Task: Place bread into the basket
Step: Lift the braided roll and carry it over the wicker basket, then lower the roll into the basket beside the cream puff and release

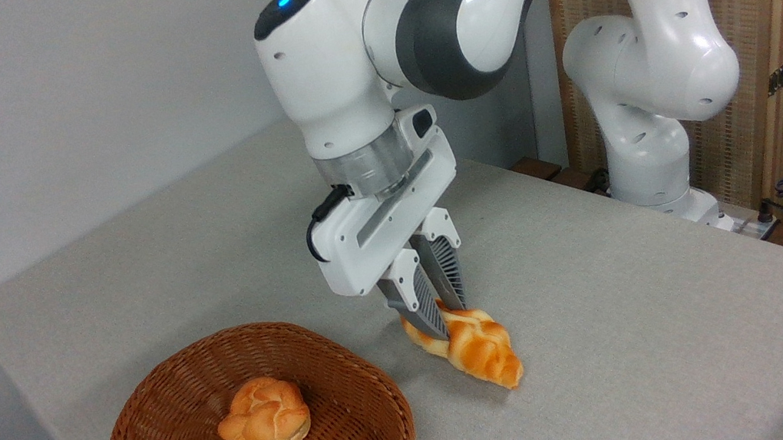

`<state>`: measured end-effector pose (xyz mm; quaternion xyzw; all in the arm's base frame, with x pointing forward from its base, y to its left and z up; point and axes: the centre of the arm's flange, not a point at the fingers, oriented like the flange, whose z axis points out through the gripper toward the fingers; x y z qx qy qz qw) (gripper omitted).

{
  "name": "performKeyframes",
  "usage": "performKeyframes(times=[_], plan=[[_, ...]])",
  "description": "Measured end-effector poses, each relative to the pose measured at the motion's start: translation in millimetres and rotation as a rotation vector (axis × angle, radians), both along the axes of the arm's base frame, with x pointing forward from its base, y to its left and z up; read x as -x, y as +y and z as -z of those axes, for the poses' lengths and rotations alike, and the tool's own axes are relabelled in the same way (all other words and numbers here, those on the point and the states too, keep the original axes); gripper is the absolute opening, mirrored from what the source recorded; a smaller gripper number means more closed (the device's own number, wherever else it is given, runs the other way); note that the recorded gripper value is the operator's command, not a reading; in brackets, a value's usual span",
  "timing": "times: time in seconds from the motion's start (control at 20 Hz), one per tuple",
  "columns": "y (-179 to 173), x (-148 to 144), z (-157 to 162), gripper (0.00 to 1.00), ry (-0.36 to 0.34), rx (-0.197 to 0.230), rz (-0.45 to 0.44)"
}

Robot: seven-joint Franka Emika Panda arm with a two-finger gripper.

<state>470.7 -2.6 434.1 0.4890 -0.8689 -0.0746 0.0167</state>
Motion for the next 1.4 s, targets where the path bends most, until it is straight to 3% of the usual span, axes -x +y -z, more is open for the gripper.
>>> performKeyframes(times=[0.2, 0.4, 0.65, 0.75, 0.8, 0.85, 0.95, 1.1, 1.4], plan=[[-2.3, -5.1, -16.3, 0.27, -0.034, 0.037, -0.019], [-6.5, -14.4, -40.8, 0.27, -0.084, 0.105, -0.051], [-9.2, -32.3, -74.8, 0.32, -0.219, 0.167, -0.072], [-9.3, -39.4, -76.9, 0.40, -0.270, 0.175, -0.075], [-9.2, -43.8, -75.4, 0.55, -0.291, 0.174, -0.076], [-9.2, -48.7, -72.8, 0.77, -0.312, 0.173, -0.076], [-9.8, -59.3, -66.1, 0.92, -0.355, 0.174, -0.079], [-11.0, -72.4, -57.5, 1.00, -0.411, 0.205, -0.105], [-10.5, -75.8, -53.8, 1.00, -0.417, 0.212, -0.114]])
